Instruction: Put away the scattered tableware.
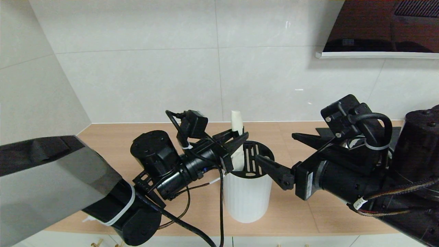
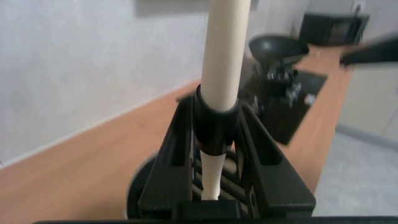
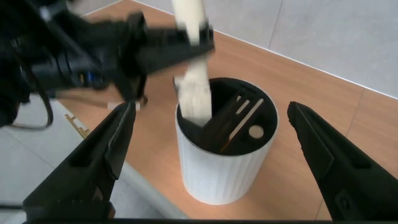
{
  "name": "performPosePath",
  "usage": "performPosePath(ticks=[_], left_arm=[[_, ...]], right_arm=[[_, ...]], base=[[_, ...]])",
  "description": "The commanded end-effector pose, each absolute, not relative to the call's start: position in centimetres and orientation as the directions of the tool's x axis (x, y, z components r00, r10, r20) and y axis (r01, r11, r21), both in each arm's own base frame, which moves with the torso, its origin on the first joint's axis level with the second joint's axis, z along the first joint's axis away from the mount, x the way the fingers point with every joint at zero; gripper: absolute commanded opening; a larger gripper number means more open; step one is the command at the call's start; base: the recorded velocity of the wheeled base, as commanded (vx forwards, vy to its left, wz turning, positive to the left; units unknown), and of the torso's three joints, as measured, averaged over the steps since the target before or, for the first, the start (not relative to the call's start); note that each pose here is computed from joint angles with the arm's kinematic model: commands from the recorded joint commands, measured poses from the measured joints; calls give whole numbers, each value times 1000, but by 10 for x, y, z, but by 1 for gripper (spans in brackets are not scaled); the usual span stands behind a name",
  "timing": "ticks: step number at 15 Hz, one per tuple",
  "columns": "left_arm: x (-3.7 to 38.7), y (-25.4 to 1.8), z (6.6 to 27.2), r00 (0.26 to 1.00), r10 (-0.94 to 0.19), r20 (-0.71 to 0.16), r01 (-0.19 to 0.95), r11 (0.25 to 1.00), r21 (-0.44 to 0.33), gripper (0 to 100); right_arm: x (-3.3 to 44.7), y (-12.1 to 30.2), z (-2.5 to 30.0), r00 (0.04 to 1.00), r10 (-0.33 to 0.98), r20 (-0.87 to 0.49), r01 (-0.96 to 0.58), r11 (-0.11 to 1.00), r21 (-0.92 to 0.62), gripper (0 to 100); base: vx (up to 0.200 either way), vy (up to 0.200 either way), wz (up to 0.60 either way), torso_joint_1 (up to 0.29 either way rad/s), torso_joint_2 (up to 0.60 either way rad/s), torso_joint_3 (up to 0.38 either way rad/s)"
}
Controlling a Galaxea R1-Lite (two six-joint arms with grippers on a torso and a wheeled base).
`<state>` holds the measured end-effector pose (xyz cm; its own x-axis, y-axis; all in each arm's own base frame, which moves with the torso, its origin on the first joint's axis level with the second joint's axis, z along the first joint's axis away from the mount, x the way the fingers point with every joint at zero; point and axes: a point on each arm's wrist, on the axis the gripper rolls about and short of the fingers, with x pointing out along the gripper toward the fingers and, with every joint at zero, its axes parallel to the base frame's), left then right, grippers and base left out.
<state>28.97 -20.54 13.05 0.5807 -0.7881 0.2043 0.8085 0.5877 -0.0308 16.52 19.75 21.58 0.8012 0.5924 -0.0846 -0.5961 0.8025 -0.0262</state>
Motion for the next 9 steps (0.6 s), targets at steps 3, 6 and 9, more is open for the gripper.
performPosePath(ticks=[3,6,9], left_arm=[[291,-208,119,585,-792,173,808,587,-42,0],[291,-208,119,587,-792,170,807,589,-43,0],[291,-207,119,588,-791,172,806,590,-44,0]], right_arm=[[167,199,213,810,579,-93,-583,812,-31,100],[167,199,213,810,578,-96,-583,812,-32,100],[167,199,213,810,578,-96,-583,812,-32,100]], base=[[0,0,0,0,0,0],[0,0,0,0,0,0],[0,0,0,0,0,0]])
